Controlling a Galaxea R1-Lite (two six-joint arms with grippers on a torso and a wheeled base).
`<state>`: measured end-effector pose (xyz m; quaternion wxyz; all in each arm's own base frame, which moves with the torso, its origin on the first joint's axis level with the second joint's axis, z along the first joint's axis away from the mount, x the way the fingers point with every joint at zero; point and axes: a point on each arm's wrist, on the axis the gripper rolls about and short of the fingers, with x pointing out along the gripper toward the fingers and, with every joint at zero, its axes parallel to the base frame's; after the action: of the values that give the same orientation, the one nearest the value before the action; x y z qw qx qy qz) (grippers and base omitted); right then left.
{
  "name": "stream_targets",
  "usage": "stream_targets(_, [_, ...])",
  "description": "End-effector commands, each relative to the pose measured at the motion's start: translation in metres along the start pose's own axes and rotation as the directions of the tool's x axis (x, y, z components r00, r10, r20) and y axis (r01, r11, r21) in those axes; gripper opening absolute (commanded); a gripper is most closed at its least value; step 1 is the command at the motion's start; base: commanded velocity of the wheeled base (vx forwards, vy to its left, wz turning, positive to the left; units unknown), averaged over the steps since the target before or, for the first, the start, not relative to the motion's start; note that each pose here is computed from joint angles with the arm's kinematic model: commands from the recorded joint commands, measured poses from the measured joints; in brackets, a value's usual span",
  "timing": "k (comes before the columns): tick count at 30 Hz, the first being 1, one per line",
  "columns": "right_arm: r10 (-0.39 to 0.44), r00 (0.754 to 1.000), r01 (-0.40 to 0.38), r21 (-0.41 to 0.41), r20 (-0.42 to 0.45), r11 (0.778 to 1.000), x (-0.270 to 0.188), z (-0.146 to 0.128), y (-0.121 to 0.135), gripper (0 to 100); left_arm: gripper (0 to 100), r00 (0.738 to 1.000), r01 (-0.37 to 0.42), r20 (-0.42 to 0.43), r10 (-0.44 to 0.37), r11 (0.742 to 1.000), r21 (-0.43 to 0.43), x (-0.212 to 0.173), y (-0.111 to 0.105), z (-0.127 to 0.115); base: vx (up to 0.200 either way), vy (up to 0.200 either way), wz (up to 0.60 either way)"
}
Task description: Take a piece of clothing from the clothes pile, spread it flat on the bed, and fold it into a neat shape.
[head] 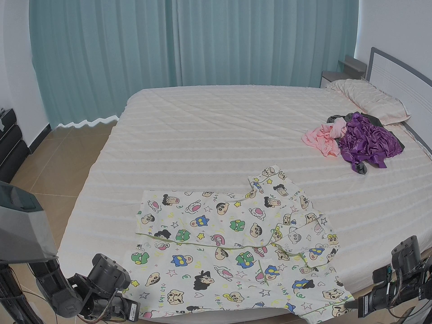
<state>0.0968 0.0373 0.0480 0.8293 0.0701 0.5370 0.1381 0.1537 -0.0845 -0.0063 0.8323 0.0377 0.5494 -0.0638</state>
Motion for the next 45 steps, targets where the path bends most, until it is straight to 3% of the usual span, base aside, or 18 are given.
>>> stream_targets(1, [0.003, 1.000, -0.003, 0.003, 0.003, 1.000, 0.000, 0.000, 0.000, 0, 0, 0.996, 0.080, 0.049, -0.076, 0.992, -0.093, -0.019, 0.004, 0.044, 0.000, 0.000, 0.00])
stream_targets(4, [0.005, 1.000, -0.005, 0.003, 0.011, 1.000, 0.000, 0.002, 0.000, 0, 0, 0.994, 0.111, 0.013, -0.110, 0.984, -0.138, -0.029, 0.008, 0.064, 0.000, 0.000, 0.00])
stream_targets(5, [0.008, 1.000, -0.008, 0.003, 0.011, 1.000, 0.000, 0.005, 0.001, 0, 0, 0.987, 0.142, -0.047, -0.155, 0.969, -0.202, -0.039, 0.010, 0.082, 0.000, 0.000, 0.00])
stream_targets(8, [0.011, 1.000, -0.011, 0.003, 0.010, 1.000, 0.001, 0.007, 0.002, 0, 0, 0.973, 0.148, -0.132, -0.191, 0.947, -0.284, -0.048, 0.012, 0.097, 0.000, 0.000, 0.00])
stream_targets(13, [0.011, 1.000, -0.011, 0.001, 0.008, 1.000, 0.002, 0.009, 0.002, 0, 0, 0.935, 0.006, -0.338, -0.104, 0.961, -0.278, -0.028, 0.011, 0.092, 0.000, 0.000, 0.00])
stream_targets(23, [0.016, 0.999, -0.016, -0.002, 0.028, 1.000, -0.001, 0.009, 0.003, 0, 0, 0.916, -0.049, -0.398, -0.057, 0.967, -0.251, -0.005, 0.009, 0.081, 0.000, 0.000, 0.00])
stream_targets(30, [0.028, 0.998, -0.028, -0.004, 0.064, 1.000, -0.001, 0.023, 0.006, 0, 0, 0.921, -0.052, -0.384, -0.059, 0.961, -0.271, 0.007, 0.007, 0.089, 0.000, 0.000, 0.00])
stream_targets(34, [0.019, 0.997, -0.021, 0.023, 0.071, 1.000, 0.003, 0.034, 0.006, 0, 0, 0.951, -0.038, -0.298, -0.077, 0.932, -0.362, 0.010, 0.010, 0.102, 0.000, 0.000, 0.00])
stream_targets(39, [0.009, 0.998, -0.013, 0.069, 0.060, 0.998, 0.010, 0.046, 0.006, 0, 0, 0.967, -0.023, -0.240, -0.089, 0.902, -0.430, 0.008, 0.013, 0.117, 0.000, 0.000, 0.00])
stream_targets(41, [-0.004, 0.999, 0.000, 0.096, 0.045, 0.995, 0.017, 0.054, 0.006, 0, 0, 0.977, -0.005, -0.185, -0.109, 0.849, -0.528, 0.006, 0.016, 0.134, 0.000, 0.000, 0.00])
stream_targets(45, [-0.014, 0.997, 0.005, 0.115, 0.071, 0.993, 0.024, 0.066, 0.003, 0, 0, 0.981, 0.013, -0.145, -0.128, 0.793, -0.609, 0.006, 0.022, 0.147, 0.000, 0.000, 0.00])
